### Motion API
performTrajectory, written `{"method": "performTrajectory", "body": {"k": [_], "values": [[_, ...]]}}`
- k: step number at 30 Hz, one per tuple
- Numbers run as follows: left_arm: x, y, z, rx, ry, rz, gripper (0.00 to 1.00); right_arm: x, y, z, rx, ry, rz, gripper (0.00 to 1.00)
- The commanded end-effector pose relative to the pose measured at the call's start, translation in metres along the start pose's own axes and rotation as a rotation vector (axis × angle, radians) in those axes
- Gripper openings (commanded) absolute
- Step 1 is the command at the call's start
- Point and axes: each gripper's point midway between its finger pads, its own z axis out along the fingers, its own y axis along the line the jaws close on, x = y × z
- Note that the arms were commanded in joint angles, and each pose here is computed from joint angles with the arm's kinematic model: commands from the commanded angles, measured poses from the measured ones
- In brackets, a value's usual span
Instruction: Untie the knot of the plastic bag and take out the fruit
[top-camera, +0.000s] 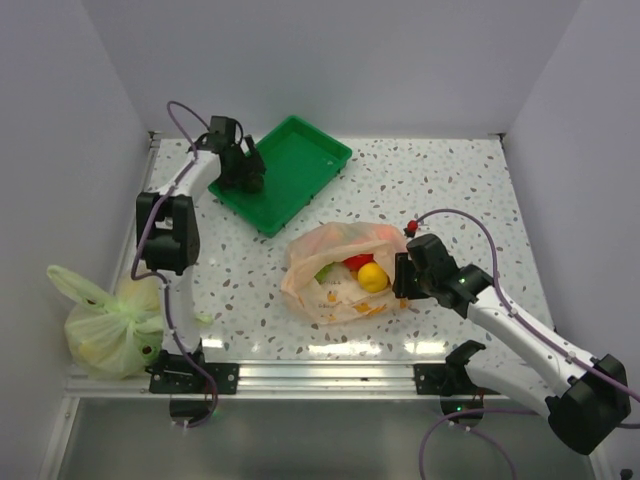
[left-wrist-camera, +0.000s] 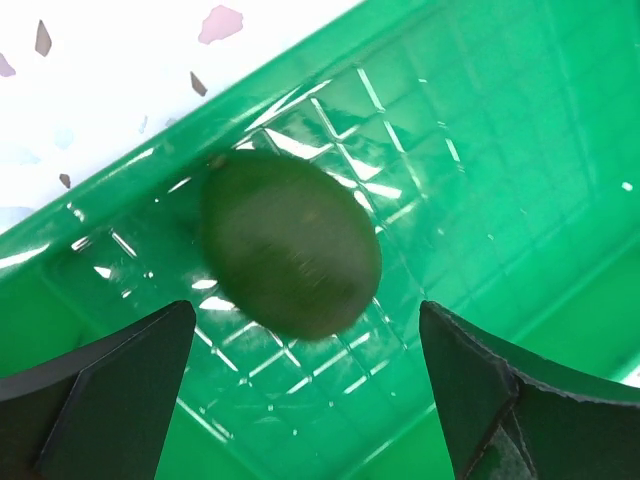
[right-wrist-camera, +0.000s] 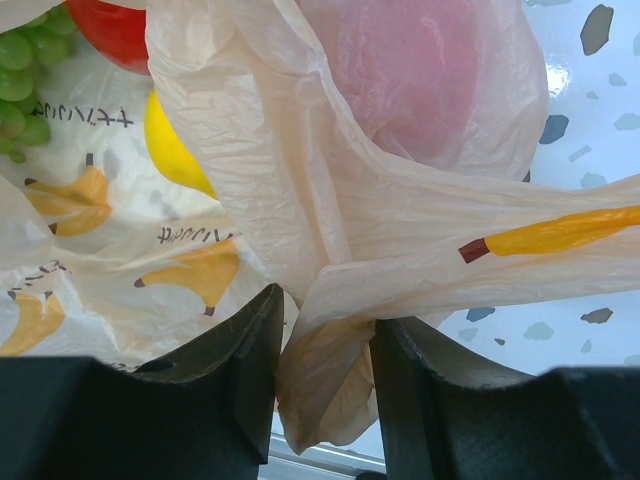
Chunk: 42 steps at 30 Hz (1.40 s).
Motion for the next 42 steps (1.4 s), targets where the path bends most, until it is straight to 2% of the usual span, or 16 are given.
{"method": "performTrajectory", "body": {"k": [1, 3, 5, 8, 9, 11, 14, 15, 19, 22, 24, 25, 26, 30, 37, 42], "values": [[-0.032, -0.027, -0.058, 0.078, -0.128, 0.078, 1.0, -0.016, 0.004, -0.01, -0.008, -0.045, -0.013, 0.43], [-0.022, -0.029, -0.071, 0.059, -0.132, 0.113, 1.0, -0.015, 0.003, -0.01, -0.006, -0.042, -0.018, 0.43], [-0.019, -0.041, -0.101, 0.084, -0.168, 0.161, 1.0, -0.017, 0.003, -0.011, 0.0, -0.046, -0.019, 0.43], [0.016, -0.071, -0.141, 0.126, -0.178, 0.273, 1.0, -0.018, 0.0, -0.01, 0.017, -0.052, -0.013, 0.43], [0.048, -0.088, -0.148, 0.151, -0.148, 0.339, 1.0, -0.018, -0.001, -0.009, 0.019, -0.053, -0.01, 0.43], [0.074, -0.108, -0.178, 0.202, -0.155, 0.386, 1.0, -0.018, -0.003, -0.008, 0.03, -0.059, -0.006, 0.42], [0.142, -0.14, -0.215, 0.285, -0.109, 0.484, 1.0, -0.016, -0.004, -0.005, 0.04, -0.054, 0.001, 0.41], [0.179, -0.154, -0.228, 0.325, -0.077, 0.549, 1.0, -0.016, -0.005, -0.005, 0.042, -0.055, 0.004, 0.4], [0.26, -0.179, -0.258, 0.423, 0.014, 0.627, 1.0, -0.014, -0.007, -0.004, 0.048, -0.066, 0.026, 0.37], [0.307, -0.189, -0.259, 0.454, 0.066, 0.678, 1.0, -0.011, -0.011, -0.003, 0.062, -0.076, 0.049, 0.34], [0.333, -0.19, -0.25, 0.452, 0.117, 0.705, 0.98, -0.008, -0.013, -0.002, 0.071, -0.076, 0.07, 0.27], [0.339, -0.19, -0.246, 0.445, 0.128, 0.708, 0.98, -0.005, -0.014, -0.001, 0.075, -0.07, 0.077, 0.23], [0.344, -0.19, -0.241, 0.437, 0.138, 0.711, 0.98, -0.004, -0.014, -0.001, 0.075, -0.069, 0.094, 0.14], [0.352, -0.195, -0.217, 0.414, 0.126, 0.714, 0.97, 0.003, -0.014, 0.0, 0.064, -0.061, 0.124, 0.0], [0.364, -0.203, -0.181, 0.35, 0.114, 0.722, 0.99, 0.015, -0.01, 0.007, 0.039, -0.039, 0.185, 0.0], [0.36, -0.208, -0.164, 0.326, 0.057, 0.687, 1.0, 0.006, -0.011, 0.003, 0.042, -0.086, 0.212, 0.0]]}}
